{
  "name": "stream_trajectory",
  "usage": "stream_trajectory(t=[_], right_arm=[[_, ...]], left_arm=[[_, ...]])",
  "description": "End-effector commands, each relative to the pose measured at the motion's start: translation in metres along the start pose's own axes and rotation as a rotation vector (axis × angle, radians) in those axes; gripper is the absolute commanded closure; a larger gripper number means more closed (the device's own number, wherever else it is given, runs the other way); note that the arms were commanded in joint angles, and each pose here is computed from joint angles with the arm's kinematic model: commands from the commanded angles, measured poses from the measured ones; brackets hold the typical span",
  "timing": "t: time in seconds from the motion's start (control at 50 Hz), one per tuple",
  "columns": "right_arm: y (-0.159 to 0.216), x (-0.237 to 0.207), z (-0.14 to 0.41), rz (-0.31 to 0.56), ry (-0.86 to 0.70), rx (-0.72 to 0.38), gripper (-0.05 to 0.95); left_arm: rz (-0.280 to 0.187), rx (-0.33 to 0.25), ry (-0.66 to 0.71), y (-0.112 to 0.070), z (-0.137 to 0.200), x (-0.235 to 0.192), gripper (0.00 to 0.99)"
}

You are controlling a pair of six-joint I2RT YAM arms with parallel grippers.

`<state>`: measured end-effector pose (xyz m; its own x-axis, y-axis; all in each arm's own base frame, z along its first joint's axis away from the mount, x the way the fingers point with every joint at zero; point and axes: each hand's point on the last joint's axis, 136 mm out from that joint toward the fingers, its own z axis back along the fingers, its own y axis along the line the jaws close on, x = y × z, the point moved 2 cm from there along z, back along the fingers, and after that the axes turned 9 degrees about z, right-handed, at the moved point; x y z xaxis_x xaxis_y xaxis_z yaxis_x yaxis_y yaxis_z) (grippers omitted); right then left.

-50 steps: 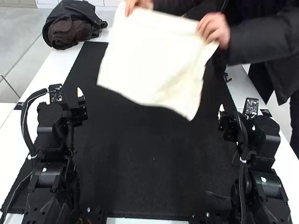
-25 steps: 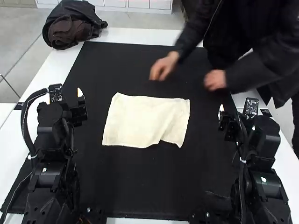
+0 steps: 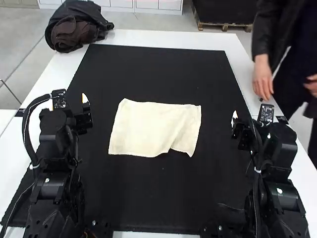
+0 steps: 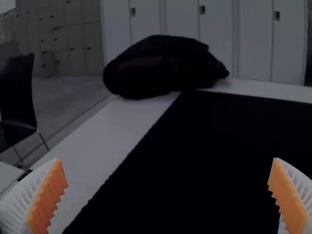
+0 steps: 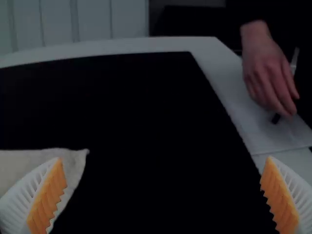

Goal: Fold the towel.

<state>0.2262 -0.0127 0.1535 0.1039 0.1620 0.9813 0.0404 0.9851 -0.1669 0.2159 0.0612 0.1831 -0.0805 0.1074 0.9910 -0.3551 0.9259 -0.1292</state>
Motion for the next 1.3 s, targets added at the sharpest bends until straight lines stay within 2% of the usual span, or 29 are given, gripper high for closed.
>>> stream_trajectory(t=[0.0, 1.14, 1.28], right_arm=[[0.0039, -0.0004, 0.0004, -0.009, -0.007, 0.023, -0.02], [0.0042, -0.0006, 0.0003, -0.014, -0.005, 0.024, -0.02], [0.0041, -0.0003, 0.0004, -0.012, -0.007, 0.024, -0.02]], left_arm=[[0.011, -0.002, -0.006, -0.0008, 0.0003, 0.0004, 0.028], [0.014, -0.002, -0.006, -0.0008, 0.0003, 0.0004, 0.028], [0.036, 0.003, -0.004, 0.0003, 0.0003, -0.0002, 0.028]])
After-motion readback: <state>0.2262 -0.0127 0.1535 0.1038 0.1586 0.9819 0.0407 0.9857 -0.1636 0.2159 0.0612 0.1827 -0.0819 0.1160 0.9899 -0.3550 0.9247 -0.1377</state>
